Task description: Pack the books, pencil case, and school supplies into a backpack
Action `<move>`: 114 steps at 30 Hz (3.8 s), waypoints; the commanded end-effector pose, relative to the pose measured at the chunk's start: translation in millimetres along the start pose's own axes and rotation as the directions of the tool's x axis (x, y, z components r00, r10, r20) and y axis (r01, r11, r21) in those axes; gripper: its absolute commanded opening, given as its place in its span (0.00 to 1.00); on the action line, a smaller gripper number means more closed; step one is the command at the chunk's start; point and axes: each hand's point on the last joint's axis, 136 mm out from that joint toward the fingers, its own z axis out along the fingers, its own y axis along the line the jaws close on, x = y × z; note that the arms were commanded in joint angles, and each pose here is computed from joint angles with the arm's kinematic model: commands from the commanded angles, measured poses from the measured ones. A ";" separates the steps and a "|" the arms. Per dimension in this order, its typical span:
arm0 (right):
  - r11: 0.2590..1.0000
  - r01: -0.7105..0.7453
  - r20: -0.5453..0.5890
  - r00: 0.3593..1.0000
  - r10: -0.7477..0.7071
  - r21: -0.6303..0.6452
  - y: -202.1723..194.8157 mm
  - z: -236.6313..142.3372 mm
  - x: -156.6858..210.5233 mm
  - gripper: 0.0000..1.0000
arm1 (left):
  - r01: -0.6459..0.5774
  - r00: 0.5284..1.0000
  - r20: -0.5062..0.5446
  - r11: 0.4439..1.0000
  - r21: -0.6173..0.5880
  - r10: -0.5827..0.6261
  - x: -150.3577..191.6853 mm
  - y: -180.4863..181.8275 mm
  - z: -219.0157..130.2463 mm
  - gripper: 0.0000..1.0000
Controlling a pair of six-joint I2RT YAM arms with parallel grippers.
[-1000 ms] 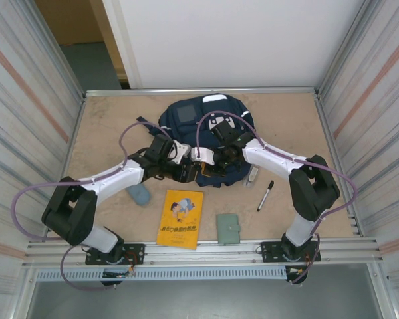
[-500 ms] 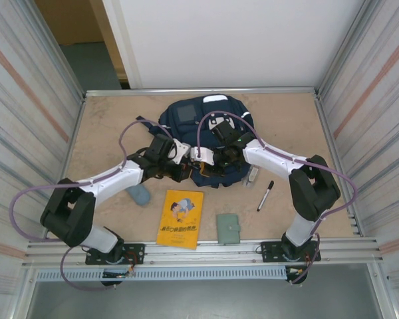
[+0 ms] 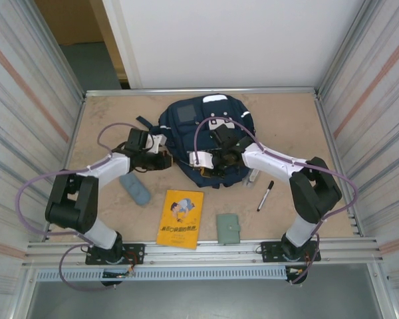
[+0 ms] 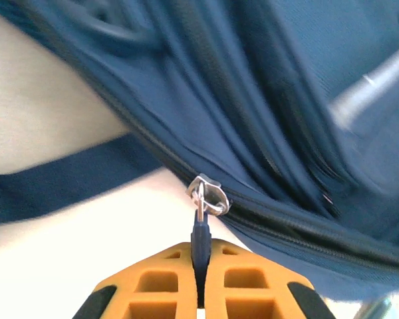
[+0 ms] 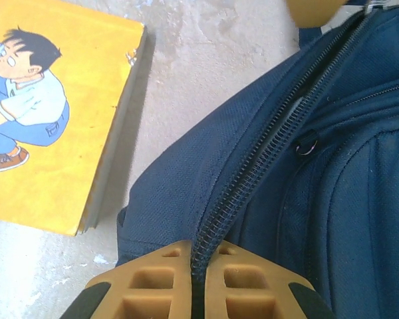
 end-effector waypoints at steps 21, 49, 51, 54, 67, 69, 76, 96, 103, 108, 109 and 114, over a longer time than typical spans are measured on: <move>0.957 0.139 -0.027 0.990 -0.136 0.256 -2.3 -18.5 -45.2 0.62 | 0.334 0.941 0.106 0.929 -0.157 -0.320 -81.9 43.7 -19.2 0.26; -0.206 -0.958 0.408 -0.111 0.906 0.197 -30.4 -143.5 113.1 0.87 | 0.217 0.976 -0.033 0.976 0.022 -0.216 -17.1 -87.8 -35.5 0.64; -0.195 -0.975 0.281 -0.159 0.947 0.105 -30.2 -118.0 107.7 0.77 | 0.222 0.973 -0.072 0.975 0.025 -0.219 -19.9 -85.9 -18.5 0.63; -0.221 -0.975 0.180 -0.211 0.961 0.036 -40.4 -94.7 113.0 0.65 | 0.249 0.962 -0.118 0.968 0.019 -0.245 -23.3 -82.5 2.4 0.63; -0.233 -0.971 0.067 -0.230 0.971 0.045 -78.9 -37.6 138.9 0.59 | 0.294 0.935 -0.203 0.956 -0.018 -0.291 -28.8 -56.1 63.3 0.60; -0.245 -0.967 0.060 -0.241 0.969 0.067 -78.3 -34.4 144.8 0.59 | 0.308 0.930 -0.198 0.951 -0.036 -0.309 -28.7 -50.9 65.2 0.60; -0.238 -0.964 0.084 -0.229 0.970 0.120 -79.9 -52.8 141.6 0.67 | 0.269 0.943 -0.163 0.952 -0.145 -0.291 -29.8 -37.9 47.6 0.67; -0.132 -0.974 -0.009 -0.136 0.991 0.187 -84.9 -9.6 145.1 0.63 | 0.354 0.881 -0.298 0.930 -0.099 -0.367 -12.6 -48.1 68.5 0.66; -0.151 -0.983 0.031 -0.155 0.987 -0.101 -102.2 -41.2 79.9 0.62 | 0.318 0.916 -0.296 0.941 0.117 -0.273 -42.8 -96.5 45.1 0.62; -0.112 -0.963 0.123 -0.145 0.982 -0.244 -122.3 -93.3 42.4 0.62 | 0.277 0.952 -0.193 0.938 0.209 -0.238 -79.8 -123.4 2.4 0.61; -0.110 -0.957 0.136 -0.150 0.979 -0.270 -125.2 -101.3 36.8 0.62 | 0.273 0.956 -0.173 0.937 0.217 -0.238 -85.3 -126.1 -5.1 0.61; -0.074 -0.918 0.190 -0.158 0.969 -0.389 -137.9 -127.9 6.6 0.61 | 0.240 0.970 -0.103 0.930 0.278 -0.219 -108.9 -144.3 -35.2 0.60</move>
